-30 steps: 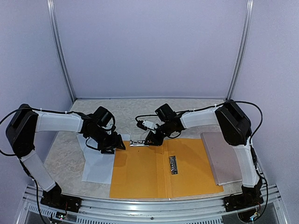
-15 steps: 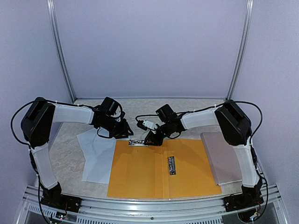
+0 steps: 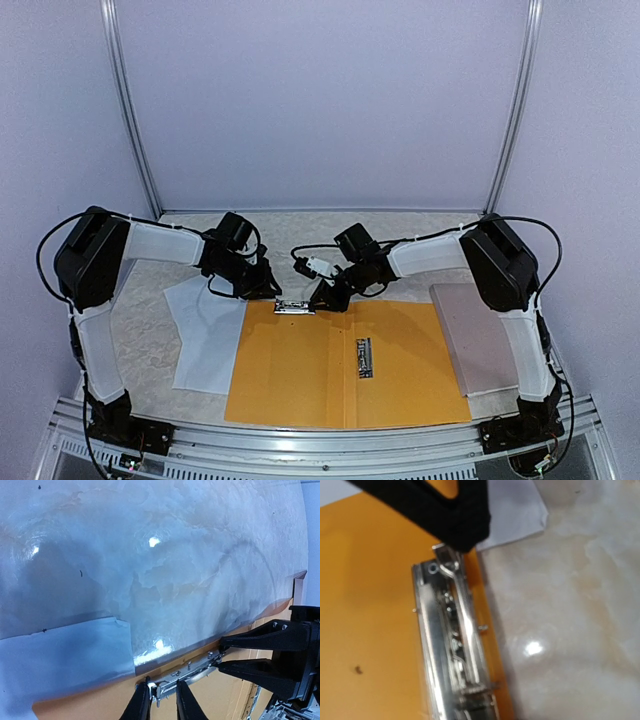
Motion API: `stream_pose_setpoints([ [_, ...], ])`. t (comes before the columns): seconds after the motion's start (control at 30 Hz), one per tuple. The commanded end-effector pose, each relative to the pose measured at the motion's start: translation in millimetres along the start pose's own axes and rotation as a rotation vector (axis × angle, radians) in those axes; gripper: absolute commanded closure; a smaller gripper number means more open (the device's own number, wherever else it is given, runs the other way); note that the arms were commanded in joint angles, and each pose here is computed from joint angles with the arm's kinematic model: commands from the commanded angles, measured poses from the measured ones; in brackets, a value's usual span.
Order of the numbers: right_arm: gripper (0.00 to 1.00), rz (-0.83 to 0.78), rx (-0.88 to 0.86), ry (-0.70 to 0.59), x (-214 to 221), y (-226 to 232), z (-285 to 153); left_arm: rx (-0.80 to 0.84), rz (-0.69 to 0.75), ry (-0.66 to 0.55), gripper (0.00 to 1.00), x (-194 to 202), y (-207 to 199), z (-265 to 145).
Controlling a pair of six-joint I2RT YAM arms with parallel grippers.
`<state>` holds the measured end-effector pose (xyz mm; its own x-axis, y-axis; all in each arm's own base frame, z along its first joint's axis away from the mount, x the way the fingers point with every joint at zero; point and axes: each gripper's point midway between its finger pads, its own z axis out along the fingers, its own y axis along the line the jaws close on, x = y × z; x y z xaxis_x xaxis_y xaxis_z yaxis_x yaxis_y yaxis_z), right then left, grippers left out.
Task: Put the files into the folder
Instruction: Open the spring clip on the folder at the center of the board.
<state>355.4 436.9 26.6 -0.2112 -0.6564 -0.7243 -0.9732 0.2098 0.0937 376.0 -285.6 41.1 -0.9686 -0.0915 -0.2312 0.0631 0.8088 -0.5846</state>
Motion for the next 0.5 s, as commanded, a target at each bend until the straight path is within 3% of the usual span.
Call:
stream_pose_setpoints([
  [0.0, 0.84, 0.081, -0.013, 0.170, 60.5, 8.6, 13.3, 0.030, -0.005, 0.037, 0.83, 5.5, 6.0, 3.6],
  [0.47, 0.85, 0.087, -0.014, 0.176, 61.4, 8.7, 12.7, 0.053, -0.030, 0.084, 0.87, 13.9, 12.2, 9.9],
])
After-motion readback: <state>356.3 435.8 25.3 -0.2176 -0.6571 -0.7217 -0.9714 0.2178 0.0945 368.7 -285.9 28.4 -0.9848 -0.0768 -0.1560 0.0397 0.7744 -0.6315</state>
